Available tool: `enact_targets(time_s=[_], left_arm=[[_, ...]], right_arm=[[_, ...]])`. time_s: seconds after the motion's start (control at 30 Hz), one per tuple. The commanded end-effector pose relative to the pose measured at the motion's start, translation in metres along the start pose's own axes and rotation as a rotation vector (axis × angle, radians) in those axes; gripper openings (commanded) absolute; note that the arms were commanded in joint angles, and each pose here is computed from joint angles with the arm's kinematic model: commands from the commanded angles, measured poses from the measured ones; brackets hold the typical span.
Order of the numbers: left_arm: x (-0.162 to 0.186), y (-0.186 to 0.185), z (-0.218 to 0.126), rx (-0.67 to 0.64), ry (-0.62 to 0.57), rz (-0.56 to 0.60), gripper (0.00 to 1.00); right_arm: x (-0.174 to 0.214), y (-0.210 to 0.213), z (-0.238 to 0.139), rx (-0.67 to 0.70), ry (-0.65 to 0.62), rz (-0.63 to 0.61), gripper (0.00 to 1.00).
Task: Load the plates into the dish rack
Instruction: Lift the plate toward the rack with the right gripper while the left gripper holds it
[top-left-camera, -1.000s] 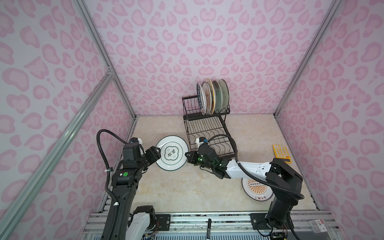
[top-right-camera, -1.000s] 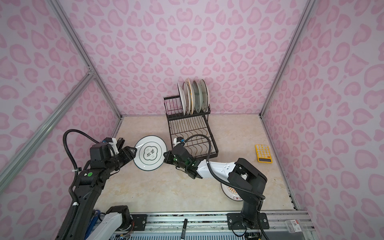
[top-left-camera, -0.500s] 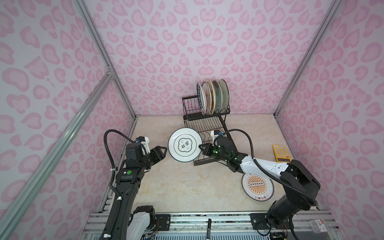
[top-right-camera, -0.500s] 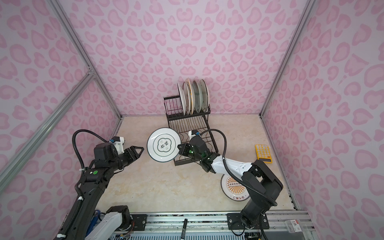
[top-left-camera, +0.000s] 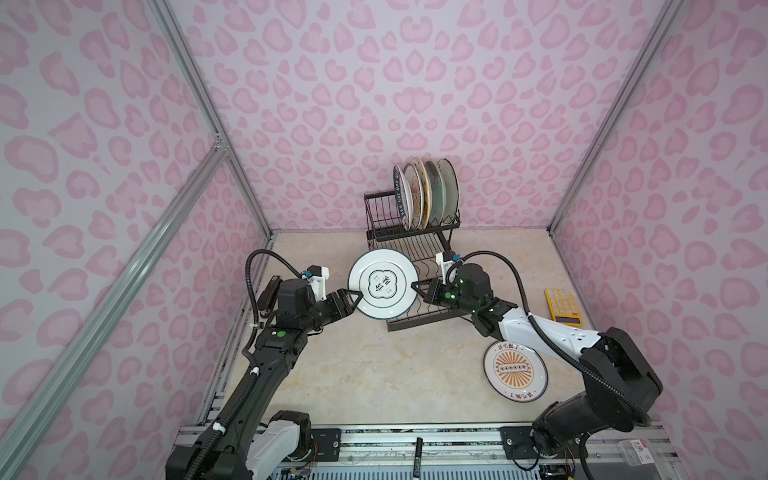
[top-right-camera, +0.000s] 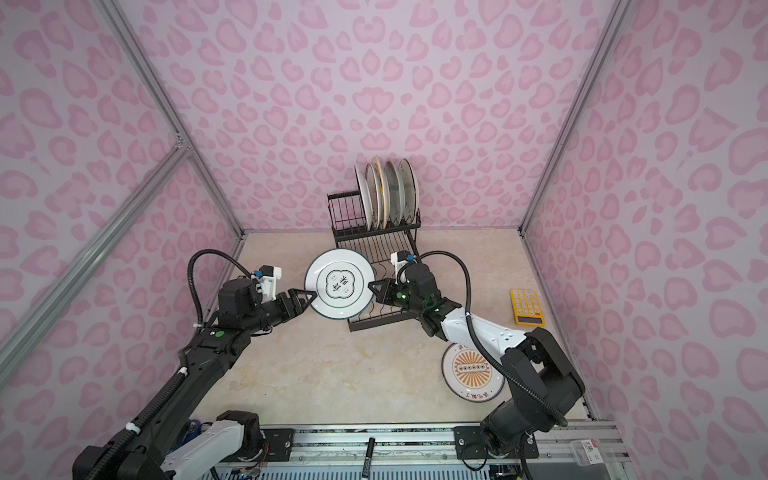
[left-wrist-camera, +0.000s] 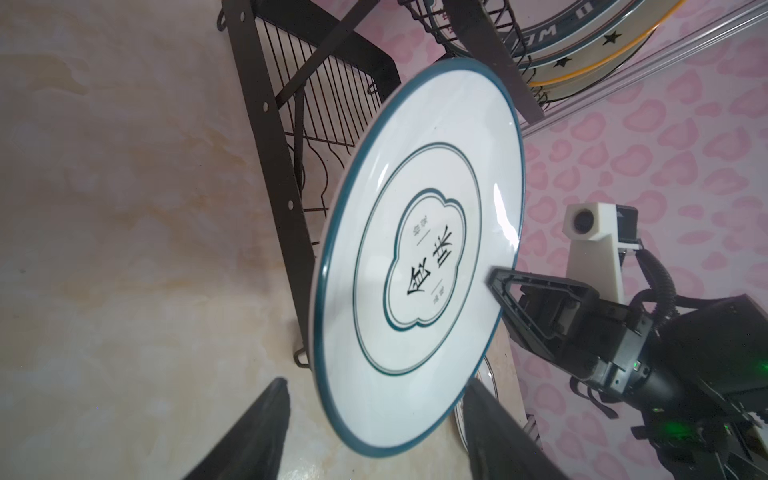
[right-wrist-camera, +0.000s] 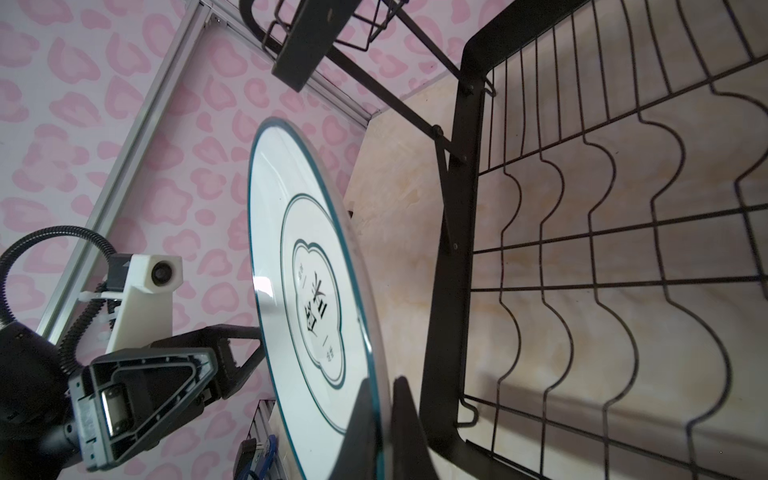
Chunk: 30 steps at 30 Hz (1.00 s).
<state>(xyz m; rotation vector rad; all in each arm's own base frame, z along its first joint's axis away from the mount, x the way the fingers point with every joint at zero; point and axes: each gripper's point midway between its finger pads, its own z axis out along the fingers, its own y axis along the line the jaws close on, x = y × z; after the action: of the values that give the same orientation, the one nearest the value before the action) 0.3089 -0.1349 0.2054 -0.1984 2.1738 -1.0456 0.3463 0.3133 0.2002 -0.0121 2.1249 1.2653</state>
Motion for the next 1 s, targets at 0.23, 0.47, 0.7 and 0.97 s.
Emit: enact_targets(time_s=[0.23,0.47,0.7,0.97], left_arm=[[-0.020,-0.015,0.011,0.053,-0.058,0.038,0.60],[-0.027,-0.016,0.017,0.057,-0.069,0.046,0.44],[-0.030,-0.015,0.023,0.052,-0.066,0.047,0.30],[-0.030,-0.012,0.026,0.043,-0.061,0.040,0.03]], right_arm=[[-0.009,0.018,-0.009,-0.114,-0.024,0.011,0.00],[-0.006,0.010,-0.007,-0.115,-0.030,0.044,0.00],[-0.008,0.011,-0.009,-0.125,-0.034,0.049,0.00],[-0.010,0.015,-0.011,-0.145,-0.040,0.056,0.00]])
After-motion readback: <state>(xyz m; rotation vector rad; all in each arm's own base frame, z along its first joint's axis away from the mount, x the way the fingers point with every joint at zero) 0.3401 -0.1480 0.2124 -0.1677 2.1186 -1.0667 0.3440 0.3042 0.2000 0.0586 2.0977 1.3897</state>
